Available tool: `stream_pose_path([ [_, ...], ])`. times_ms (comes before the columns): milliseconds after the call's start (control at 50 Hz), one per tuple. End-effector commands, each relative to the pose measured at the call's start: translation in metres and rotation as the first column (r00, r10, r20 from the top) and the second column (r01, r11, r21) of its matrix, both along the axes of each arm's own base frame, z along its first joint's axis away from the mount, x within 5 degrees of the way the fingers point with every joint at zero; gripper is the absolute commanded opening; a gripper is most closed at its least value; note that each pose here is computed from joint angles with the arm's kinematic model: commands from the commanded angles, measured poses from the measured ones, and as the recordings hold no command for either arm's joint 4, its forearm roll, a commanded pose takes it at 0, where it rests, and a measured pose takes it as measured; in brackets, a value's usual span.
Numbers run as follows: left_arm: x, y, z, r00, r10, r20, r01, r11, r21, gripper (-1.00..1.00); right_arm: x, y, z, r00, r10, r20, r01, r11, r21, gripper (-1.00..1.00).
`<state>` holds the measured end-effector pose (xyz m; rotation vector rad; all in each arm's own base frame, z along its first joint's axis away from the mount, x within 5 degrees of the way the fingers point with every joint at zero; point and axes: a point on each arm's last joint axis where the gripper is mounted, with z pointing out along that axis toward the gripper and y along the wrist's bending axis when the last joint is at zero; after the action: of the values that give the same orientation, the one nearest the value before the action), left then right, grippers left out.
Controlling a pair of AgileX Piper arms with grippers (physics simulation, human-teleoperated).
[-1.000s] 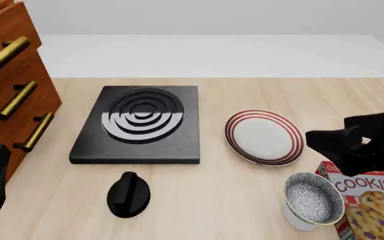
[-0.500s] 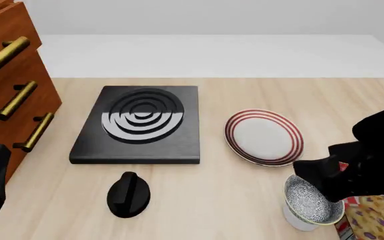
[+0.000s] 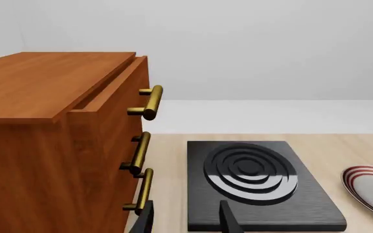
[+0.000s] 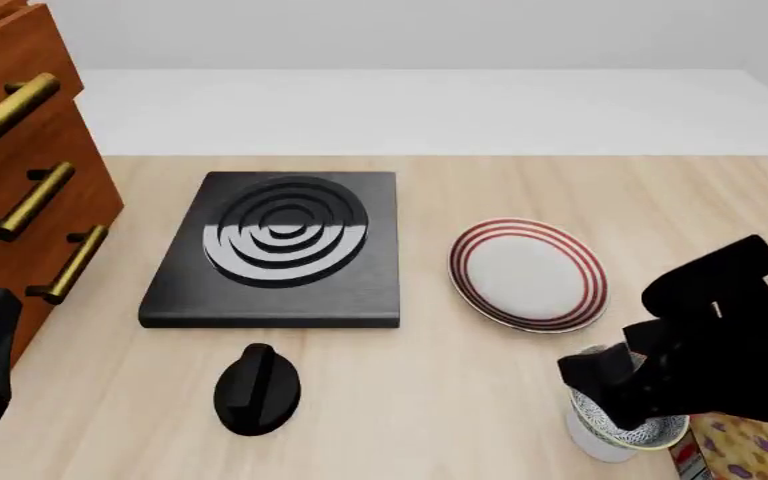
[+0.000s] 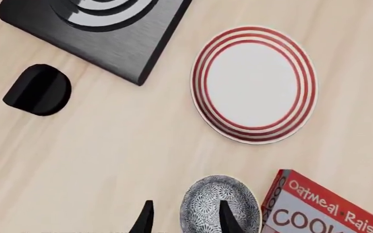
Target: Pick the akita bowl on the ramekin and place it on the plate.
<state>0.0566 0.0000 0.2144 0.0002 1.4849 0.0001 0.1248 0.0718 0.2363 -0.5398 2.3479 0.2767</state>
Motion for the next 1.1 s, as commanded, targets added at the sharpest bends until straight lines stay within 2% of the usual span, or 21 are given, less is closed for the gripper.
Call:
stream_pose_path([
  [20, 0.000, 0.000, 0.000, 1.000, 0.000, 0.000, 0.000, 1.000, 0.000, 1.00, 0.001, 0.003, -0.014, 0.999, 0.003, -0.039, -0.004, 1.000, -0.014, 1.00],
  [200, 0.000, 0.000, 0.000, 1.000, 0.000, 0.000, 0.000, 1.000, 0.000, 1.00, -0.002, 0.000, -0.032, 0.998, -0.002, -0.055, 0.001, 1.000, -0.025, 1.00],
  [480, 0.000, 0.000, 0.000, 1.000, 0.000, 0.000, 0.000, 1.000, 0.000, 1.00, -0.002, -0.003, -0.043, 0.998, -0.008, -0.068, 0.005, 0.999, -0.046, 1.00],
  [1100, 0.000, 0.000, 0.000, 1.000, 0.000, 0.000, 0.000, 1.000, 0.000, 1.00, 0.002, 0.000, -0.045, 0.996, 0.003, -0.091, -0.009, 0.998, -0.064, 1.00],
])
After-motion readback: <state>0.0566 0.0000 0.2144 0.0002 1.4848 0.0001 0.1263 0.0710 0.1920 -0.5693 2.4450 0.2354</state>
